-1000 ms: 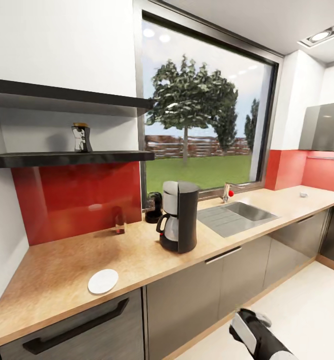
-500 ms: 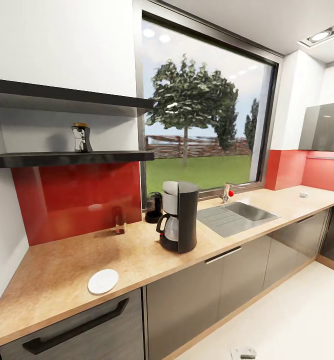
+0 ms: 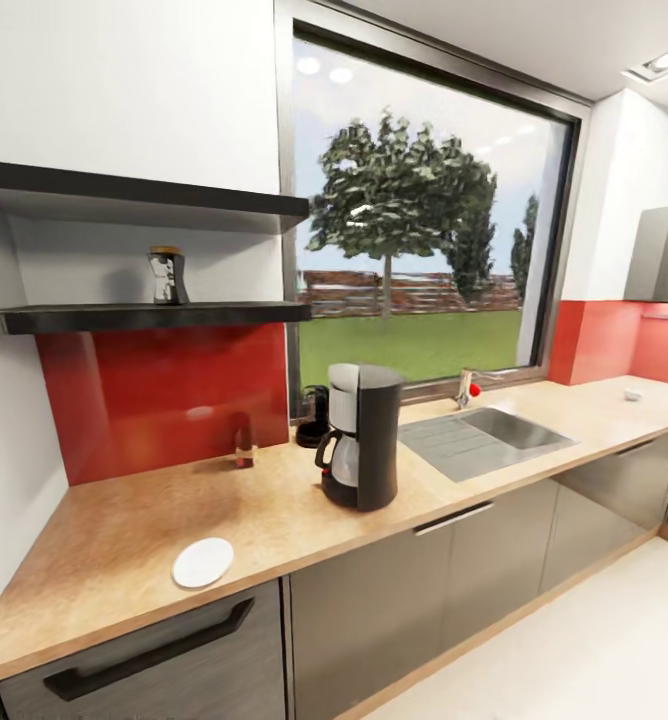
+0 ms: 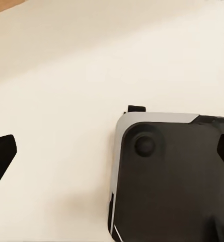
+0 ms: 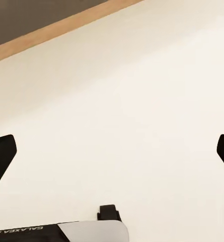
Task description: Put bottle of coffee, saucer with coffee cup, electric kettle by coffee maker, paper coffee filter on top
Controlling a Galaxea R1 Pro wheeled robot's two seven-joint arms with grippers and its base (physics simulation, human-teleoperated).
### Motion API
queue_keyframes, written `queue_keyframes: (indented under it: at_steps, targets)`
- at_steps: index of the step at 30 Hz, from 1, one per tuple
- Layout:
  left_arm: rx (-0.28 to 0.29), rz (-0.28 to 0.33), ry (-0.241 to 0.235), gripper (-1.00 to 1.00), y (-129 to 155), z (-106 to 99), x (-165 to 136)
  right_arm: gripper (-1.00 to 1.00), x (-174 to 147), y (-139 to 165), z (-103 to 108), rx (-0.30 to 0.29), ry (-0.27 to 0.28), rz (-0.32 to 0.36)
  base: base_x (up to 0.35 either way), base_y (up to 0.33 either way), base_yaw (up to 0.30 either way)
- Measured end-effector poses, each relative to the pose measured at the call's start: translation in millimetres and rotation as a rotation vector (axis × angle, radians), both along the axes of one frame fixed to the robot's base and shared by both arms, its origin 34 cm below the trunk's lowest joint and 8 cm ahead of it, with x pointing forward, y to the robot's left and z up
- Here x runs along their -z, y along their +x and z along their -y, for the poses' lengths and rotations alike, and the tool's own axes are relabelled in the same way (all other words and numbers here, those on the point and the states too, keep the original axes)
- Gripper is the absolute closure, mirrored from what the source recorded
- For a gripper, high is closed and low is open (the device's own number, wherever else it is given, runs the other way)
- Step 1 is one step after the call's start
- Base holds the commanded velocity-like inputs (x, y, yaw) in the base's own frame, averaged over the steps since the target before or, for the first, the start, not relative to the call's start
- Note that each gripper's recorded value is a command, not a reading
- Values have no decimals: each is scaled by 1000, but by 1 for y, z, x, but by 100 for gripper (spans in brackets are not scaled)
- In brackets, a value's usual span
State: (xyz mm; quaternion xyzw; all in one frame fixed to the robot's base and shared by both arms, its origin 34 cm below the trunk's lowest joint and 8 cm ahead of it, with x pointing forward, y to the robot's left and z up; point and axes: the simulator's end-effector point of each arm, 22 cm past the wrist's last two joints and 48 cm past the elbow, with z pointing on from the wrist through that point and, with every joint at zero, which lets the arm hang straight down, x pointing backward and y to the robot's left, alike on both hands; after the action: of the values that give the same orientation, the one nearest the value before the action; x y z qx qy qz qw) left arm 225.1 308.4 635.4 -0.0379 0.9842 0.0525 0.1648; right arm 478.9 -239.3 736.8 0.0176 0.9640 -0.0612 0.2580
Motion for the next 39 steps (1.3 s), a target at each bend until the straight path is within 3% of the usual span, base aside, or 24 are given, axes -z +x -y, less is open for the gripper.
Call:
queue_keyframes:
  at_steps: [23,33,36,39]
  targets:
    - [0,-22,-3,-100,-8,3,3,-100,8,-6,-2,-3,2,-23,95,-260,199]
    - [-5,-33,10,-100,-12,-7,3,-100,13,-10,-2,-4,2,-38,-51,-185,123]
    - [-5,-7,16,-100,2,-10,0,-100,15,-11,-2,-5,2,-43,-7,-17,120]
    - [1,57,20,-100,34,-12,-9,-100,17,-12,-2,-5,1,-48,-37,-5,119]
